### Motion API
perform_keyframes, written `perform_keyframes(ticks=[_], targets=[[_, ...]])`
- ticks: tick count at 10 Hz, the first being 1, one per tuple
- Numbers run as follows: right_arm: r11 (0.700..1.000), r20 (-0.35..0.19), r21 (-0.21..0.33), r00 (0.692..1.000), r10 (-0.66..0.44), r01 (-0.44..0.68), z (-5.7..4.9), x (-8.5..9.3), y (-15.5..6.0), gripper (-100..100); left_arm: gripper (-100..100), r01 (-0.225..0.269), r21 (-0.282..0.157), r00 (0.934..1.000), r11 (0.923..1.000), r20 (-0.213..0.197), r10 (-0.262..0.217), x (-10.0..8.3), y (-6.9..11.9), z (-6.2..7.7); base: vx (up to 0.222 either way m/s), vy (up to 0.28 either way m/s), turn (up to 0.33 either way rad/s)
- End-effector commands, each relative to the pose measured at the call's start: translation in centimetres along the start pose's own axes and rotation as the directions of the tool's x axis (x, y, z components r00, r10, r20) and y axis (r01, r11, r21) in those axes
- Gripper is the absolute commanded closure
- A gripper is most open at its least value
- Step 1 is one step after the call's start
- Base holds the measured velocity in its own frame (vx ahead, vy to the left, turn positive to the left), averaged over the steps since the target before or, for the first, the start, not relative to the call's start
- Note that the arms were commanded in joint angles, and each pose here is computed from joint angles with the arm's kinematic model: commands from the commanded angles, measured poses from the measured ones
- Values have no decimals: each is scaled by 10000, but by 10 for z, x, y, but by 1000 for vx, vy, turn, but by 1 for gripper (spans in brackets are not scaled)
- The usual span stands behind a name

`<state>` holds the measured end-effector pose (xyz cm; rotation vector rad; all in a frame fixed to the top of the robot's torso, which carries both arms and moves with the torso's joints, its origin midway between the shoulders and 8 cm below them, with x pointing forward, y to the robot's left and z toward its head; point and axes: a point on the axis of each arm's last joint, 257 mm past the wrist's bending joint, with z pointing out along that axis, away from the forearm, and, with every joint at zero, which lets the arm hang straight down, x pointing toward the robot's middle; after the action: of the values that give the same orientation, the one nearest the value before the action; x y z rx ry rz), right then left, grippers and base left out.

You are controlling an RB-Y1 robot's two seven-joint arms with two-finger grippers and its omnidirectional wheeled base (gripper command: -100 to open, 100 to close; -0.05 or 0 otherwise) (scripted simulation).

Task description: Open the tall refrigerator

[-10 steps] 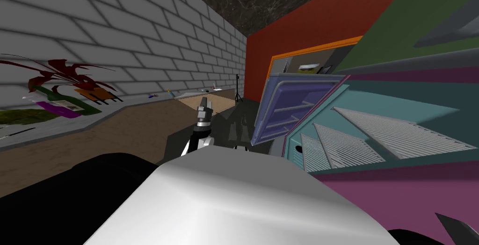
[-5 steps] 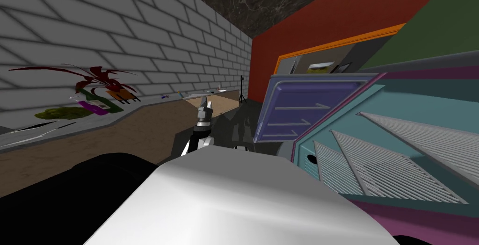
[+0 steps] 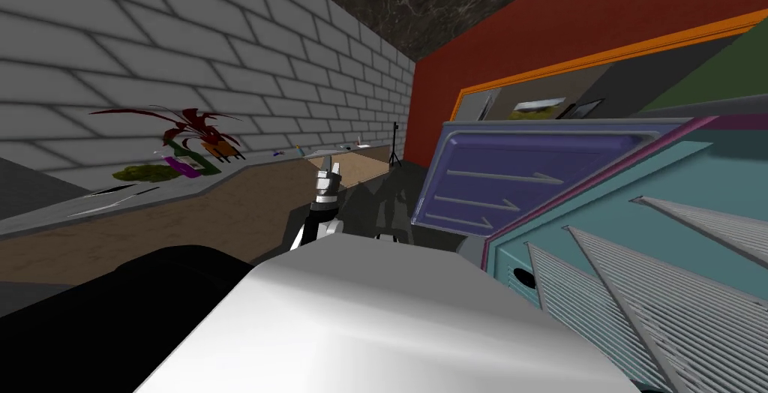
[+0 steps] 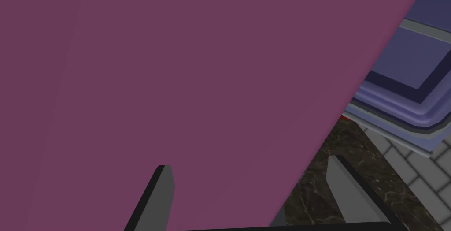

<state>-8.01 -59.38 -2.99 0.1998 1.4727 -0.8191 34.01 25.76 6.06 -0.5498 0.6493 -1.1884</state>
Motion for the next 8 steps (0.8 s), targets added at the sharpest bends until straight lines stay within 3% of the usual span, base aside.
perform_keyframes(ticks=[1,2,3,4,5,6,7,8], targets=[[9865,74,-113,9866,-1632,1632,-4,-27,-22,-100,0,-1,-1,10000,10000,0,1,0,0,0,76,64,185],[9813,98,-100,9813,-1923,1924,-4,-28,-23,-100,0,1,0,10000,10000,0,-1,0,0,0,60,55,67],[9642,-181,15,9640,-2651,2652,-16,-38,-40,-100,0,0,0,10000,10000,1,0,0,0,0,68,63,153],[9570,-175,14,9569,-2899,2899,-16,-39,-41,-100,0,1,0,10000,10000,0,-1,0,0,0,62,47,82],[9326,-448,89,9319,-3600,3607,-27,-50,-57,-100,0,-1,0,10000,10000,0,1,0,0,0,76,57,151],[9228,-450,77,9221,-3844,3851,-27,-50,-57,-100,0,0,0,10000,10000,0,0,0,0,0,61,33,45],[8923,-717,112,8904,-4494,4513,-37,-61,-72,-100,0,-1,0,10000,10000,0,1,0,0,0,65,36,128],[8816,-719,96,8797,-4700,4718,-37,-61,-72,-100,0,0,0,10000,10000,0,0,0,0,0,52,21,84]])
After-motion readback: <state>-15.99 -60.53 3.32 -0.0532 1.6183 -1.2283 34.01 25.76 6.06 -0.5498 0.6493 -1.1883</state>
